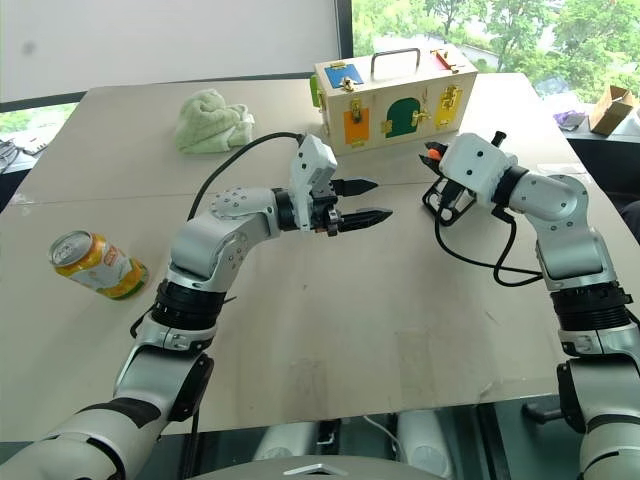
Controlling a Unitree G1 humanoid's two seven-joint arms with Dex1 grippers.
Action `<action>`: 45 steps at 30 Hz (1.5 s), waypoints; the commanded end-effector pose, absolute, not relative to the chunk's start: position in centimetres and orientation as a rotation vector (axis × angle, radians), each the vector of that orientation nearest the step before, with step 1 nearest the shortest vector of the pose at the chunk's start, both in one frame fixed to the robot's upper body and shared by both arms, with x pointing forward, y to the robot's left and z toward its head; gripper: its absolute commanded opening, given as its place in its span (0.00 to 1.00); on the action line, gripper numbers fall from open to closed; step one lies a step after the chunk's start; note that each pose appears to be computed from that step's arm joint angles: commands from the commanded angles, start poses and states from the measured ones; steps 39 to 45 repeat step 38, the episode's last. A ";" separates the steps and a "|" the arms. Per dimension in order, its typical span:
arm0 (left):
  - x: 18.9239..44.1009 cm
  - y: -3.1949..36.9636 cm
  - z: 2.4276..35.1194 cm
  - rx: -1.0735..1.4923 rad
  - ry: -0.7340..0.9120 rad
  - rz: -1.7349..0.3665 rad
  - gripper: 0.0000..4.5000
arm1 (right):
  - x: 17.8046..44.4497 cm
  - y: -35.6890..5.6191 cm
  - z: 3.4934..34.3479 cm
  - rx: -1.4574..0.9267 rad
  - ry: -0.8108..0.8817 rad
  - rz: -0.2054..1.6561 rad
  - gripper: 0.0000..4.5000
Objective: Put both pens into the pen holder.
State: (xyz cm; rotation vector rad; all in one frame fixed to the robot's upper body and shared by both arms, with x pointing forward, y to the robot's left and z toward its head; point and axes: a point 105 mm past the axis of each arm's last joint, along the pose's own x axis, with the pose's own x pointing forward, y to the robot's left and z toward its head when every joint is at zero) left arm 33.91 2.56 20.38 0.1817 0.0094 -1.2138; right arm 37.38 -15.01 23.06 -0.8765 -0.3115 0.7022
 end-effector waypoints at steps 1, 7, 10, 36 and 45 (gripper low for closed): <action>33.2 2.0 22.2 0.224 -0.065 -1.232 0.72 | 37.7 -15.4 24.3 -0.897 -0.357 0.658 0.01; 33.2 2.2 22.1 0.224 -0.061 -1.226 0.74 | 38.6 -16.2 25.3 -0.871 -0.361 0.587 0.64; 33.4 2.4 22.0 0.227 -0.059 -1.212 0.74 | 38.6 -16.3 25.5 -0.866 -0.359 0.591 0.94; 27.2 15.8 7.0 0.175 0.219 -0.700 0.74 | 29.8 -18.8 9.6 -0.140 0.036 0.853 0.94; 27.1 15.7 7.2 0.172 0.212 -0.701 0.74 | 29.8 -18.8 9.2 -0.167 0.039 0.865 0.94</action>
